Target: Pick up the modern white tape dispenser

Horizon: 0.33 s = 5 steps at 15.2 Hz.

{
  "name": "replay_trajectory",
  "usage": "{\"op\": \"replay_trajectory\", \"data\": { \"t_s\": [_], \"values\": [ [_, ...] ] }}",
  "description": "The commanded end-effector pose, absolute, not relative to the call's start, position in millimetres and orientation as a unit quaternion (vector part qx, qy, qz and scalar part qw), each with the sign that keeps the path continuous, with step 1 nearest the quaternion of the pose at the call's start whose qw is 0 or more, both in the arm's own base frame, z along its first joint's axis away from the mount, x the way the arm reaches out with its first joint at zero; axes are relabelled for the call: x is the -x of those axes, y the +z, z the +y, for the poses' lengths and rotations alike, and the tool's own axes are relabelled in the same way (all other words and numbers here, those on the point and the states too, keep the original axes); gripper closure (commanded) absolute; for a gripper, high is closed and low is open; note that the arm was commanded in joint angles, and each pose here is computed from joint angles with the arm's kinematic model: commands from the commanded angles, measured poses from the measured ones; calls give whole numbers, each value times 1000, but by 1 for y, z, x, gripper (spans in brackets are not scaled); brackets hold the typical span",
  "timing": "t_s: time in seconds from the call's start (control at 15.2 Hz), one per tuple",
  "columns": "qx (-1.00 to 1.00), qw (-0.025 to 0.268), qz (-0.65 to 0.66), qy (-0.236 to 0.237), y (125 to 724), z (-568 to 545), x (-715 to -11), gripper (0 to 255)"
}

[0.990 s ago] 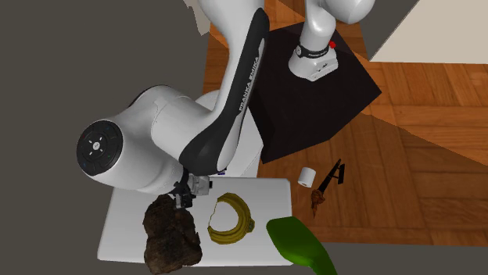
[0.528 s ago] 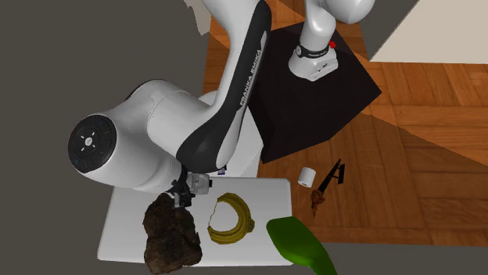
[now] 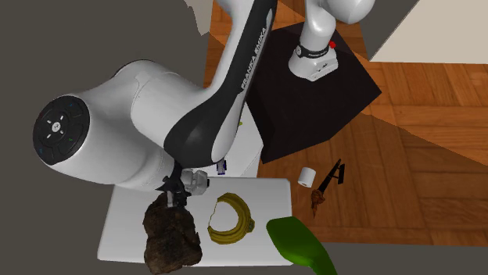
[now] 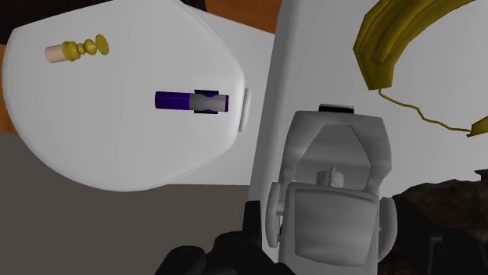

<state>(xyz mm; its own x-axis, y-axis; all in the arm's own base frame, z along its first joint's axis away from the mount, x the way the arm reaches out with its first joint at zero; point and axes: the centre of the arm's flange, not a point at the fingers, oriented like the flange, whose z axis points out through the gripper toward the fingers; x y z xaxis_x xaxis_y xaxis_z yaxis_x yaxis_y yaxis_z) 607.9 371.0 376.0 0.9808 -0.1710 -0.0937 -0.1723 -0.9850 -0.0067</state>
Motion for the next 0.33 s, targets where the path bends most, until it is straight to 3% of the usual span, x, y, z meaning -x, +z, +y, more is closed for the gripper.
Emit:
{"op": "replay_trajectory", "data": {
  "t_s": [0.0, 0.26],
  "values": [
    [995, 7, 86, 46, 386, 372, -608, 255],
    [995, 7, 86, 46, 397, 372, -608, 255]
  ]
}}
